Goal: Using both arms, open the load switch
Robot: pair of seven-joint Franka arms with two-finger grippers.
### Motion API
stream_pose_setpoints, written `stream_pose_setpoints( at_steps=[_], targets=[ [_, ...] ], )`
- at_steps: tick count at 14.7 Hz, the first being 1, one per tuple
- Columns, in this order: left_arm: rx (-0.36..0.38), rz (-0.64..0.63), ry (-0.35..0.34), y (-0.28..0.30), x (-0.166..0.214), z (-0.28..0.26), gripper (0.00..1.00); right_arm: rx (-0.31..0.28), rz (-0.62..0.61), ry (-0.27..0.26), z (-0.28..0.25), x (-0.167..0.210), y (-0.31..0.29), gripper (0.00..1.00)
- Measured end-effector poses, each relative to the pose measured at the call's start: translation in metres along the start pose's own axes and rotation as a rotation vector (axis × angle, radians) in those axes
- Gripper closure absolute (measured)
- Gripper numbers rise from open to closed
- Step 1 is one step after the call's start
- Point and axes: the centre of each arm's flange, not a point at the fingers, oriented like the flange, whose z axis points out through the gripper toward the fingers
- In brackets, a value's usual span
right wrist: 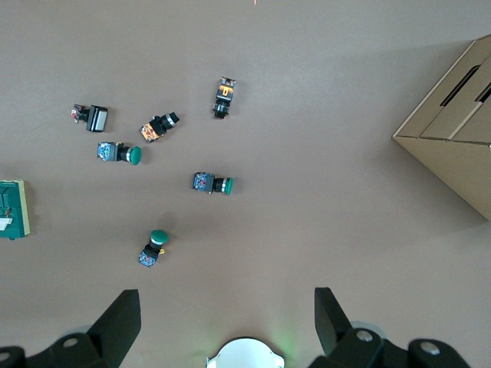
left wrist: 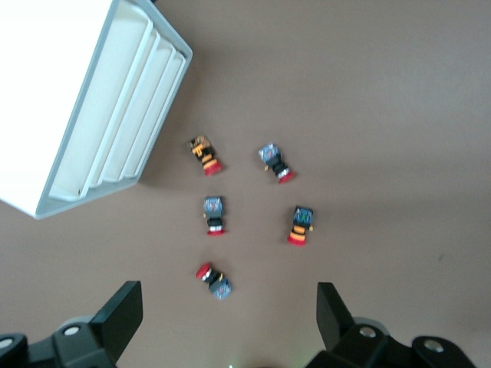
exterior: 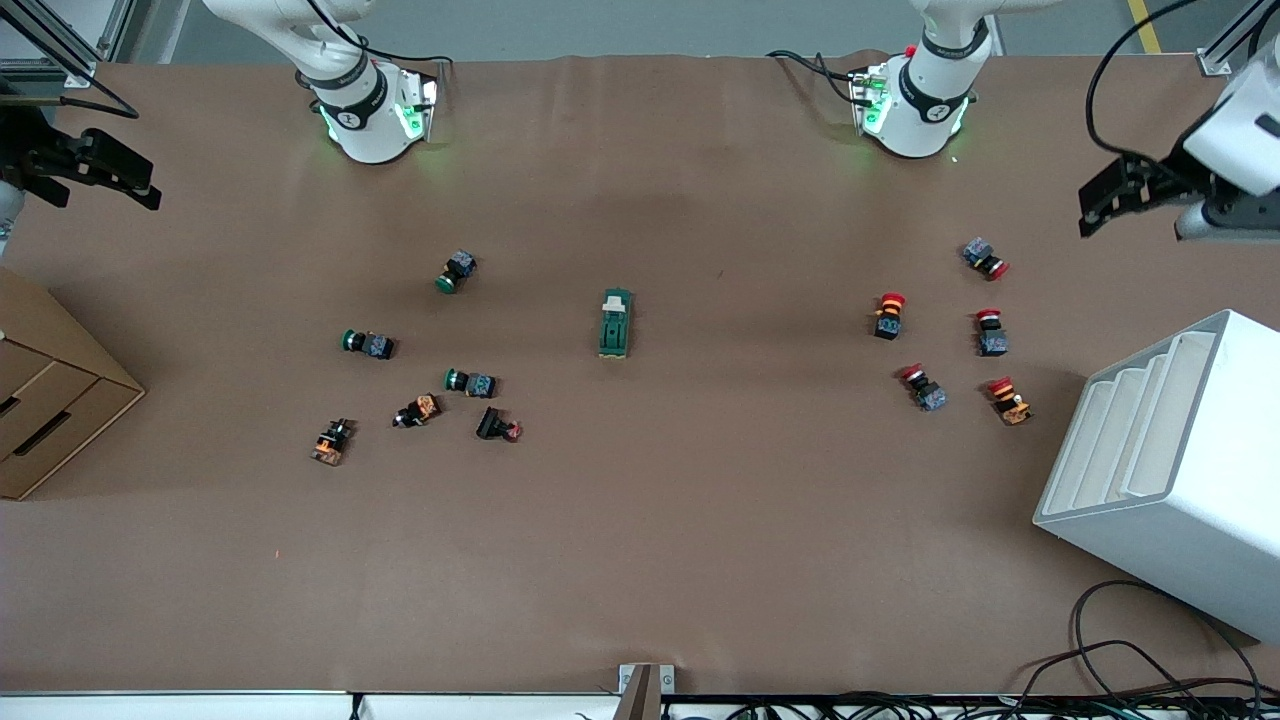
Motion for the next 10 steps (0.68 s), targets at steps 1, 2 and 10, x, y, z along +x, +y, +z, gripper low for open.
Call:
stream_pose_setpoints(
  at_steps=[1, 2, 10],
  targets=[
    [0.002, 0.007, 0.001, 0.004, -0.004, -0.003, 0.0, 0.0, 0.002, 0.0, 0.0, 0.0, 0.001, 0.0],
    [0.001, 0.014, 0.004, 0.008, -0.007, -0.005, 0.0, 0.001, 0.003, -0.001, 0.0, 0.0, 0.001, 0.0],
    [-0.02, 0.012, 0.032, 0.005, -0.002, -0.022, 0.0, 0.025, 0.007, -0.006, 0.001, -0.001, 0.016, 0.0]
  ],
)
